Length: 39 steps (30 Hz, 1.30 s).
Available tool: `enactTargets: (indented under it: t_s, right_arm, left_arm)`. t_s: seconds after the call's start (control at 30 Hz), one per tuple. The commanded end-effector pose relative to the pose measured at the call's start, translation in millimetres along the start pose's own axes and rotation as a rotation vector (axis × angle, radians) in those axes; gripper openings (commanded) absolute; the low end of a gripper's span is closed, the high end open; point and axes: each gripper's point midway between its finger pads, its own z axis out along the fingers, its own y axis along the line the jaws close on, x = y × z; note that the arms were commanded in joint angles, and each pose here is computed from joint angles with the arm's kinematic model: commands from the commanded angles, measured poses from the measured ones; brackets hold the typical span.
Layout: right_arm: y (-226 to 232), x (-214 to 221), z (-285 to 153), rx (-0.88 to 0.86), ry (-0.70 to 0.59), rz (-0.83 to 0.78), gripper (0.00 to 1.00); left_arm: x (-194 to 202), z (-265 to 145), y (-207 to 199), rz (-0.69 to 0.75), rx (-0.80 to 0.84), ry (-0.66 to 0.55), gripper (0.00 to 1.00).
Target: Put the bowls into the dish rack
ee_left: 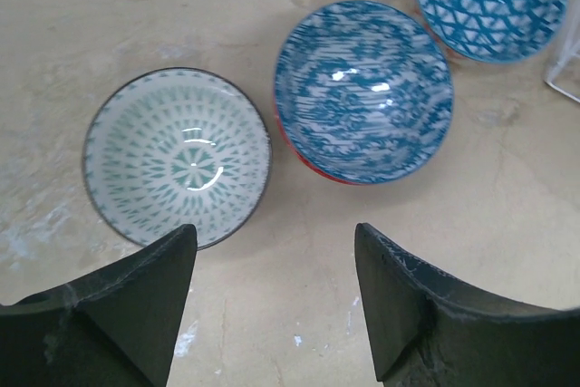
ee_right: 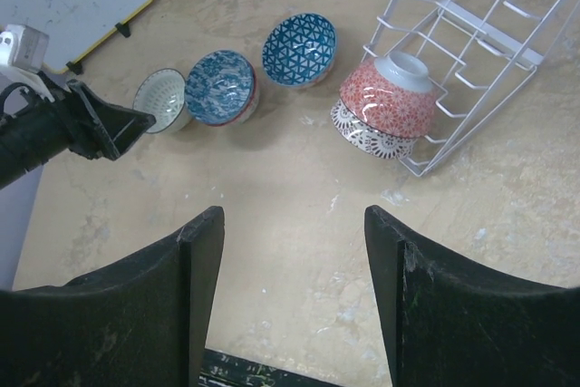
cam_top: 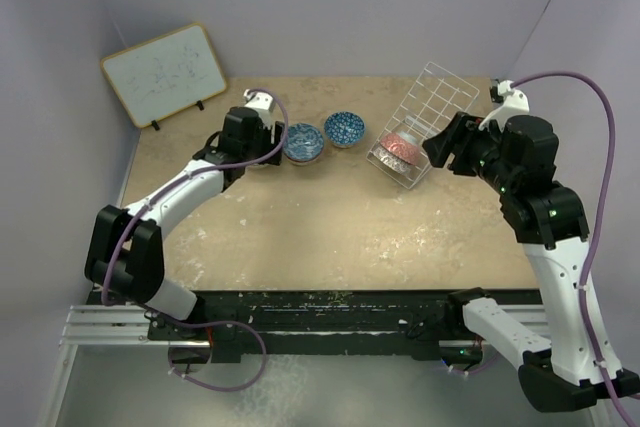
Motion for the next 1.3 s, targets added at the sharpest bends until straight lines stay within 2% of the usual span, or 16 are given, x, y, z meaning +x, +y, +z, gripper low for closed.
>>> enactTargets:
  t_s: [0.0, 0.2, 0.37, 0.63, 0.93, 1.27]
  right_arm:
    - [8.0, -2.9, 4.9, -0.044, -0.012, -0.008, 0.66]
    - [5.9, -3.5, 3.4, -0.034, -0.021, -0.01, 0.65]
    - [2.3, -2.6, 5.3, -0.017, -0.016, -0.022, 0.66]
    - [1.4, 2.9, 11.1, -0.019, -0.003, -0.013, 0.65]
    - [-0.2, 5.1, 15.1, -0.012, 0.005, -0.009, 0.66]
    - [-0.7, 6.6, 17.0, -0.012, 0.009, -0.005, 0.65]
  left_arm:
    - [-9.1, 1.1, -33.4, 0.146, 0.241, -0.059, 0.73]
    - [4.8, 20.7, -26.7, 0.226, 0.26, 0.006, 0.72]
    - [18.4, 38.4, -11.9, 0.195, 0.226, 0.056, 0.68]
    - [27.9, 54.4, 8.2, 0.179, 0.171, 0.076, 0.67]
    - [35.4, 65.5, 13.2, 0.178, 0.146, 0.083, 0.51]
    - [41.2, 60.5, 23.0, 0.166, 0.093, 0.087, 0.38]
